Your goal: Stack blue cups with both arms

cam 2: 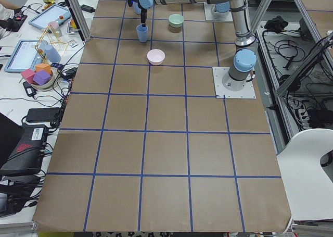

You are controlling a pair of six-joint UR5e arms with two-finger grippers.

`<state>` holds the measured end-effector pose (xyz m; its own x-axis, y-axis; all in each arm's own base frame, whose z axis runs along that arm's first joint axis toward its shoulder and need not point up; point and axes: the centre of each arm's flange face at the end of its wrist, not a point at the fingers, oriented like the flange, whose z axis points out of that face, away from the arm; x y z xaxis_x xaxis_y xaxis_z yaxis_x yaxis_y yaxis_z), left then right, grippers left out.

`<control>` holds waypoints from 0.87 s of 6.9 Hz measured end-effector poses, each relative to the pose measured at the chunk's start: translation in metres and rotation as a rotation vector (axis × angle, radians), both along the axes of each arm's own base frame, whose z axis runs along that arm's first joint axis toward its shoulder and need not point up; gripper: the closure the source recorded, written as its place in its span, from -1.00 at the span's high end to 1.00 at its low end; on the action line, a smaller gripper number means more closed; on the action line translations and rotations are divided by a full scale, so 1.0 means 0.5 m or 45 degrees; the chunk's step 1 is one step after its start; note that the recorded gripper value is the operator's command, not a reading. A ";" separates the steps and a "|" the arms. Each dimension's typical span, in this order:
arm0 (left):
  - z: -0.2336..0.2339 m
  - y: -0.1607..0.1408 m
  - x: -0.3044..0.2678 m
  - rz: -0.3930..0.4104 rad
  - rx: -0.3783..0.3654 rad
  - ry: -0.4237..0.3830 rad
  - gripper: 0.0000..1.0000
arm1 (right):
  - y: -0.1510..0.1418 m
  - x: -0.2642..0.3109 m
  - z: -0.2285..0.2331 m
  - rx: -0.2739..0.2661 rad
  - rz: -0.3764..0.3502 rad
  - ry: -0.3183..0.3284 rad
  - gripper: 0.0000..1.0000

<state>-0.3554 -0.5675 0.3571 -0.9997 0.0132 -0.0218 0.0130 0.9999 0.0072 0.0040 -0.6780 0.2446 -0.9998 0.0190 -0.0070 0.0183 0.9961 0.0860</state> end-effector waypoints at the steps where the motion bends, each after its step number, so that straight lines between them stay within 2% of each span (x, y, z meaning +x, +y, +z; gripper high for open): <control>1: 0.075 0.050 0.033 0.016 0.058 -0.013 1.00 | 0.000 0.001 0.015 0.008 -0.002 -0.003 -1.00; 3: 0.172 0.118 0.110 0.072 0.086 -0.002 1.00 | 0.009 0.034 0.094 0.015 -0.054 -0.042 -1.00; 4: 0.177 0.130 0.162 0.090 0.076 0.013 1.00 | 0.023 0.080 0.155 0.025 -0.099 -0.092 -1.00; 6: 0.168 0.148 0.239 0.010 0.027 0.038 1.00 | 0.058 0.237 0.258 0.034 -0.155 -0.112 -1.00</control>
